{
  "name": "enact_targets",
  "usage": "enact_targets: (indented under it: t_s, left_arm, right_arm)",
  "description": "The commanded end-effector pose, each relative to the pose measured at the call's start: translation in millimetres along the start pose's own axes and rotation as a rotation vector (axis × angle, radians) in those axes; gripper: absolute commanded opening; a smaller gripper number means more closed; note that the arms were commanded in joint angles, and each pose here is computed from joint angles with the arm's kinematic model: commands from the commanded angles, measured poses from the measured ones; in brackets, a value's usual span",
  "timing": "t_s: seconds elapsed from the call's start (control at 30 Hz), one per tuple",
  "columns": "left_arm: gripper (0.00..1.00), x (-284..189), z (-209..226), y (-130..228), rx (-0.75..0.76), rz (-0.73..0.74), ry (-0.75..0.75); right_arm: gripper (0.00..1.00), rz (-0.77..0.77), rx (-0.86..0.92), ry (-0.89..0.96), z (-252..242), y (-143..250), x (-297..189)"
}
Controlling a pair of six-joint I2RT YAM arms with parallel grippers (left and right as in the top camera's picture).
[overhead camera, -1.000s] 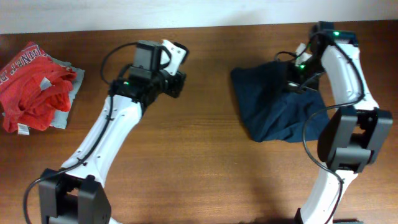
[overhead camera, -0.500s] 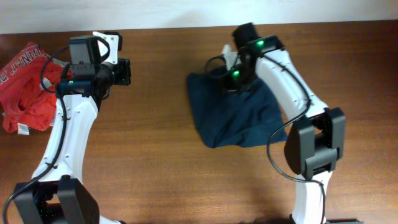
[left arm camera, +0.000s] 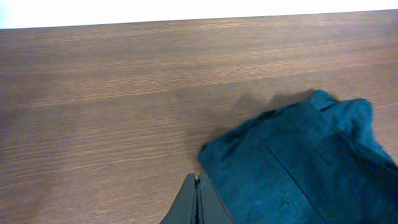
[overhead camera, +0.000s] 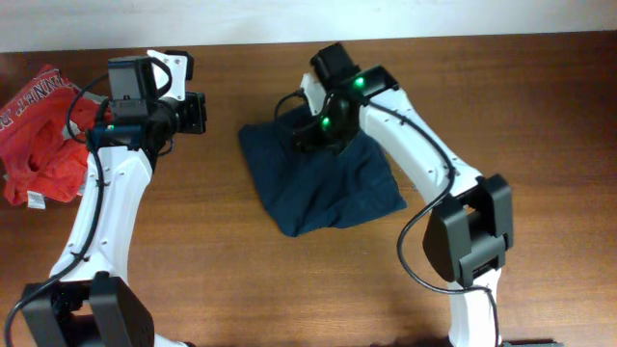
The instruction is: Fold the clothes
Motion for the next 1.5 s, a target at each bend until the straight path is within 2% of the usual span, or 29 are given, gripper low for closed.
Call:
enact_targets:
  t_s: [0.0,0.2,0.23,0.3,0.33,0.37,0.43,0.7,0.87,0.9,0.97,1.03,1.27,1.37,1.47]
  left_arm:
    - [0.00,-8,-25,-10,0.028,-0.035,0.075]
    - [0.00,1,-69,-11,0.107,-0.028,0.155]
    - [0.00,4,-79,-12,0.125,-0.031,0.173]
    - [0.00,10,-94,-12,0.151,-0.035,0.201]
    - [0.00,12,-98,-12,0.158,-0.037,0.209]
    - [0.01,14,-104,-12,0.167,-0.040,0.219]
    - [0.01,23,-125,-12,0.200,-0.051,0.281]
    - [0.00,36,-159,-14,0.247,-0.089,0.366]
    - [0.01,34,-163,-13,0.214,-0.082,0.413]
    - [0.03,33,-165,-13,0.214,-0.082,0.433]
    - [0.18,33,-167,-12,0.214,-0.077,0.449]
    - [0.24,33,-167,-10,0.214,-0.069,0.450]
    - [0.33,31,-178,12,0.214,0.061,0.471]
    - [0.41,26,-187,19,0.334,0.104,0.468]
    - [0.47,26,-194,25,0.426,0.138,0.383]
  right_arm:
    - [0.72,-0.050,0.060,0.027,-28,-15,-31]
    - [0.70,0.018,0.247,0.039,-100,-4,-57]
    - [0.61,0.034,0.248,0.018,-109,-1,-55]
    - [0.29,0.062,0.248,0.013,-124,7,-49]
    - [0.18,0.070,0.249,0.006,-129,9,-46]
    - [0.10,0.078,0.242,-0.017,-134,12,-41]
    - [0.04,0.097,0.230,-0.052,-145,21,-25]
    - [0.04,0.135,0.246,-0.058,-176,58,32]
    - [0.04,0.120,0.283,-0.056,-194,69,42]
    - [0.04,0.117,0.287,-0.055,-197,71,44]
    - [0.04,0.114,0.291,-0.054,-200,76,50]
    - [0.04,0.114,0.293,-0.053,-202,79,54]
    - [0.04,0.138,0.305,-0.046,-207,84,63]
    - [0.04,0.141,0.306,-0.045,-208,85,65]
    - [0.04,0.141,0.306,-0.043,-208,85,65]
Point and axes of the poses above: each gripper's point midway between its finger pads, its own x axis out along the fingers, its own z axis along the line the jaws close on, y = z × x, the point moved 7 cm from there along -x, back along the fingers, and after that the axes turned 5 degrees about x, right-handed, at the moved point
